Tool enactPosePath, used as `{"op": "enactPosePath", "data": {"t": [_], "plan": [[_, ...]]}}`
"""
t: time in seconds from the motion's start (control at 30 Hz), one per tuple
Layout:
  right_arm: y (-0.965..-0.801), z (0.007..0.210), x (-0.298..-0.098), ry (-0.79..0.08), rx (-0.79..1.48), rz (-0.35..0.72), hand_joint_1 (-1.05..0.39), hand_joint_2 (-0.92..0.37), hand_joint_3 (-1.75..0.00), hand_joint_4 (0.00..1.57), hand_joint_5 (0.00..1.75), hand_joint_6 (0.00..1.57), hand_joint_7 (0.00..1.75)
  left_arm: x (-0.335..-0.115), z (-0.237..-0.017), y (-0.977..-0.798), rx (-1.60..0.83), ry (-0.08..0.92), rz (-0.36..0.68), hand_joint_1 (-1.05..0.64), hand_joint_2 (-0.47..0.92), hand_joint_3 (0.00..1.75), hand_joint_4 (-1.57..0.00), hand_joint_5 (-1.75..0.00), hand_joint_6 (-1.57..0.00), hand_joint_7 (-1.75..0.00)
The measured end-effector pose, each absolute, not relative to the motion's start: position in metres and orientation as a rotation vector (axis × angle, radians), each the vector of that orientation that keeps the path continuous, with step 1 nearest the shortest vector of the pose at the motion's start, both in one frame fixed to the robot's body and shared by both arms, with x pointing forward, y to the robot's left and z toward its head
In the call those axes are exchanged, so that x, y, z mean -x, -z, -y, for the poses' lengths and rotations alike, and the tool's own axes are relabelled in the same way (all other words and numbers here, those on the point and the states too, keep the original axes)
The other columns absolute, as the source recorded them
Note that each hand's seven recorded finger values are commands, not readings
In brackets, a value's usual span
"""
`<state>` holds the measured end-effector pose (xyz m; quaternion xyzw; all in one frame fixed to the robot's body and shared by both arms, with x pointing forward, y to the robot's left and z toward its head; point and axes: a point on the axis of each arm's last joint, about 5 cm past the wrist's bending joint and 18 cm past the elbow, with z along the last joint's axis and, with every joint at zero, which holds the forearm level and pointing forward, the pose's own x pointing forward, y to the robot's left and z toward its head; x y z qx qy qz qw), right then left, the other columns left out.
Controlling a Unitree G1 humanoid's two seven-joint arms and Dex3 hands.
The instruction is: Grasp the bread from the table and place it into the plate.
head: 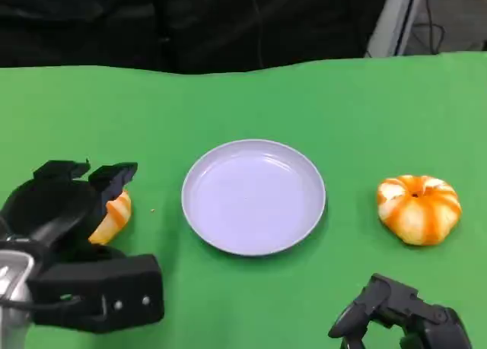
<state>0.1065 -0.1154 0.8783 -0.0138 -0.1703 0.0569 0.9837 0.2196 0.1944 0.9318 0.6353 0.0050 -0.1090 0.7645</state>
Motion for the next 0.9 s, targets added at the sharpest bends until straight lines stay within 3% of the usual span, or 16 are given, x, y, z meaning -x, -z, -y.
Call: {"op": "enactPosePath", "data": {"t": [0.17, 0.73, 0.9], "plan": [[-0.879, 0.115, -0.107, -0.113, 0.026, 0.345, -0.02, -0.34, -1.41, 0.79, 1.63, 0.83, 1.33, -0.231, -0.188, -0.923, -1.415, 0.245, -0.087, -0.68, 0.92, 0.07, -0.07, -0.32, -0.19, -0.01], [-0.878, 0.114, -0.106, -0.108, 0.033, 0.342, -0.02, -0.34, -1.40, 0.79, 1.63, 0.84, 1.33, -0.252, -0.180, -0.906, -1.450, 0.250, -0.181, -0.64, 0.91, 0.04, -0.11, -0.27, -0.19, 0.00], [-0.878, 0.114, -0.106, -0.109, 0.032, 0.340, -0.02, -0.35, -1.39, 0.79, 1.64, 0.83, 1.33, -0.267, -0.175, -0.893, -1.456, 0.260, -0.252, -0.62, 0.91, 0.01, -0.12, -0.25, -0.21, 0.00]]}}
